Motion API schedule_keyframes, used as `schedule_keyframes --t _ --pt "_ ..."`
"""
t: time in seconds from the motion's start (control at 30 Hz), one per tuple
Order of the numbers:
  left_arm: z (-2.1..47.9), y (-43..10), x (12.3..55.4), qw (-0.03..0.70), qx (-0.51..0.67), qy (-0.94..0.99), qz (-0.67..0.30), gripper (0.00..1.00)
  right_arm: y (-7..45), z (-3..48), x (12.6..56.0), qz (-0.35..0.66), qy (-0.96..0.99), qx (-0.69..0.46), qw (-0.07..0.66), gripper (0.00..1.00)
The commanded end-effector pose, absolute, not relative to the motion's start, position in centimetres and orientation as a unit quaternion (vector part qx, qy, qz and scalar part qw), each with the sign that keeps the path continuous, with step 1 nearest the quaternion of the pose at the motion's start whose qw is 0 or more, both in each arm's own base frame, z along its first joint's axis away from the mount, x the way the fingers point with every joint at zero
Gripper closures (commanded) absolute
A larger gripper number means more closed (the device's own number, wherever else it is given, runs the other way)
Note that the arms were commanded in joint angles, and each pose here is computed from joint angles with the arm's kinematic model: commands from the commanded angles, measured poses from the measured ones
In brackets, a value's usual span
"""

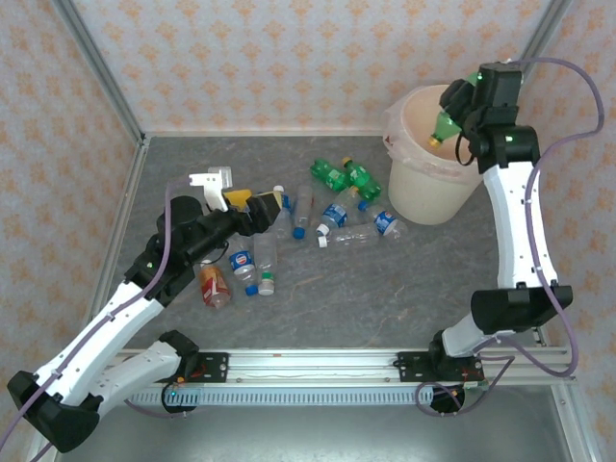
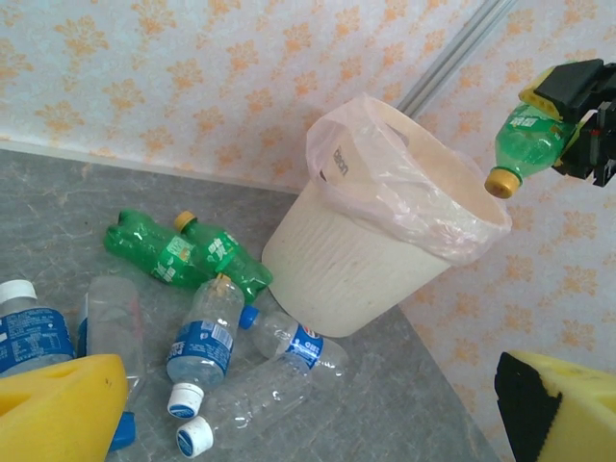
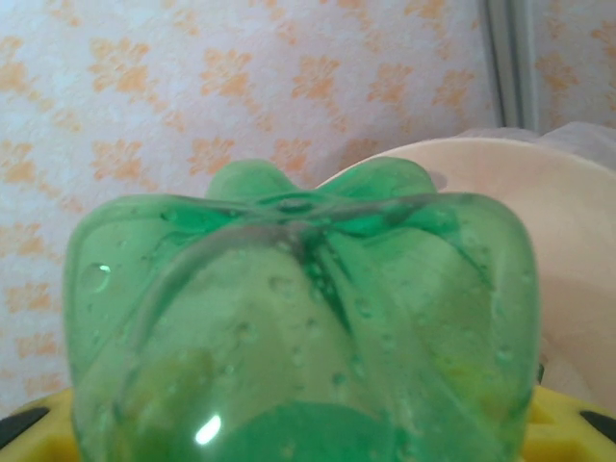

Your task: Put the plastic bottles in the bin

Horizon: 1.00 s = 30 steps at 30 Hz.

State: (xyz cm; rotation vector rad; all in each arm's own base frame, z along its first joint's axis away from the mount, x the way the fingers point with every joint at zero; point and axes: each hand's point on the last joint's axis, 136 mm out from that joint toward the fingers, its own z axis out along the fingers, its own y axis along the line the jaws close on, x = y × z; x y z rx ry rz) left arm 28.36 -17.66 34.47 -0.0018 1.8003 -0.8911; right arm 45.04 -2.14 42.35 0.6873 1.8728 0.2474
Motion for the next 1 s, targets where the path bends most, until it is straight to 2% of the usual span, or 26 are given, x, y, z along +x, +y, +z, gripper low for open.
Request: schedule_keyframes --t 0.0,0.33,0.5,0.77,0.8,0.87,0.97 --pt "34.5 -17.4 28.1 0.542 -0.003 0.755 -0.369 0.01 -3.1 42.8 46.3 0.12 0.773 0.308 0.542 0.47" --pt "34.6 -16.7 28.2 0.548 -0.01 0.76 -0.349 0.01 -3.9 38.3 48.6 0.092 0.798 0.318 0.504 0.44" --pt "34.2 -16.3 28.4 0.547 -0.02 0.766 -0.337 0.01 -4.0 37.6 48.7 0.082 0.804 0.315 0.497 0.23" --pt "33.6 -15.9 28.9 0.544 -0.03 0.775 -0.321 0.01 -3.7 38.0 48.0 0.085 0.809 0.303 0.497 0.15" --pt "33.4 -15.9 29.0 0.543 -0.034 0.777 -0.317 0.01 -3.7 38.2 47.8 0.086 0.808 0.302 0.499 0.13" --pt "33.1 -15.9 29.2 0.539 -0.036 0.781 -0.314 0.01 -3.3 38.7 47.4 0.095 0.807 0.296 0.503 0.0" --pt "32.4 -16.0 29.4 0.528 -0.04 0.789 -0.311 0.01 -2.3 39.4 46.7 0.122 0.805 0.283 0.507 0.0"
